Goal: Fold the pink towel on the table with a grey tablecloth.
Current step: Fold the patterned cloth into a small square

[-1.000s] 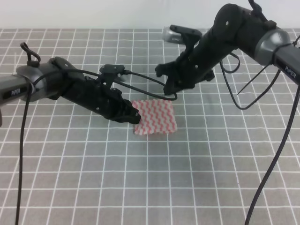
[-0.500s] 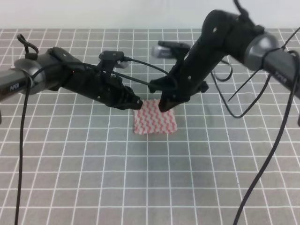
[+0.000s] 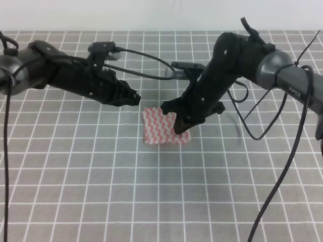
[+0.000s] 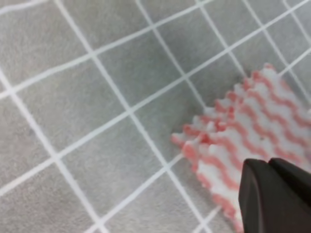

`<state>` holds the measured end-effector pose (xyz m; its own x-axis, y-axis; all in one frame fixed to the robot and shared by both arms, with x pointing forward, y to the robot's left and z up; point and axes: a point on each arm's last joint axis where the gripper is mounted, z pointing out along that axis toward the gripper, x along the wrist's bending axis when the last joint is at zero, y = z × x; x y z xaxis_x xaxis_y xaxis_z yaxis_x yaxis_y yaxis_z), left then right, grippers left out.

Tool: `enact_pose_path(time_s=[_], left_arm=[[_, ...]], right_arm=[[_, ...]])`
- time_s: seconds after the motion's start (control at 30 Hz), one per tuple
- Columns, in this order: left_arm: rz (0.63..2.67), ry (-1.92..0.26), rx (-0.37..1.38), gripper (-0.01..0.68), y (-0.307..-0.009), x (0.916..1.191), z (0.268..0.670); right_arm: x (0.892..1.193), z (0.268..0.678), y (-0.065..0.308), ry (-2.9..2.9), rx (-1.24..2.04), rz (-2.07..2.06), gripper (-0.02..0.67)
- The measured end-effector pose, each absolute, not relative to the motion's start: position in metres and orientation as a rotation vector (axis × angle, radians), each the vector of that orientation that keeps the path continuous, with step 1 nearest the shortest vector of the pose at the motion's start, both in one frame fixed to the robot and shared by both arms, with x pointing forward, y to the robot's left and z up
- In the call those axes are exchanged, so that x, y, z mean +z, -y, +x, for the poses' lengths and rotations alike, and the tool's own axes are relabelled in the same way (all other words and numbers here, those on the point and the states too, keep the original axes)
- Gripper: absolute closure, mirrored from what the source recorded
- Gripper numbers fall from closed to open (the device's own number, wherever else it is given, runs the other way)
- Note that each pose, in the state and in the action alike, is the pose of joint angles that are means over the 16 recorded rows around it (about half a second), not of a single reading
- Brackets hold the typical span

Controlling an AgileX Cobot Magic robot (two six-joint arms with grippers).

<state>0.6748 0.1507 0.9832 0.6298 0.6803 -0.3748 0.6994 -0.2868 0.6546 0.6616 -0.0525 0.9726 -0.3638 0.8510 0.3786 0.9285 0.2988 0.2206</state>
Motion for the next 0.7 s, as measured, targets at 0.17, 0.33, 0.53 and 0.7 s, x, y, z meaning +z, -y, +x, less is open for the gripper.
enact_pose_path(time_s=[0.17,0.33,0.53,0.7], left_arm=[[2.001,-1.051,0.016,0.674,-0.155,1.007,0.670],[1.977,-1.017,0.106,0.674,-0.160,1.041,0.658],[1.915,-0.997,0.274,0.674,-0.173,1.087,0.625],[1.819,-1.010,0.445,0.674,-0.191,1.120,0.576]], right_arm=[[0.979,0.661,0.054,2.396,-0.615,-1.651,0.664],[0.997,0.658,0.059,2.441,-0.636,-1.649,0.664],[1.041,0.646,0.069,2.514,-0.738,-1.655,0.664],[1.085,0.627,0.081,2.556,-0.873,-1.663,0.664]])
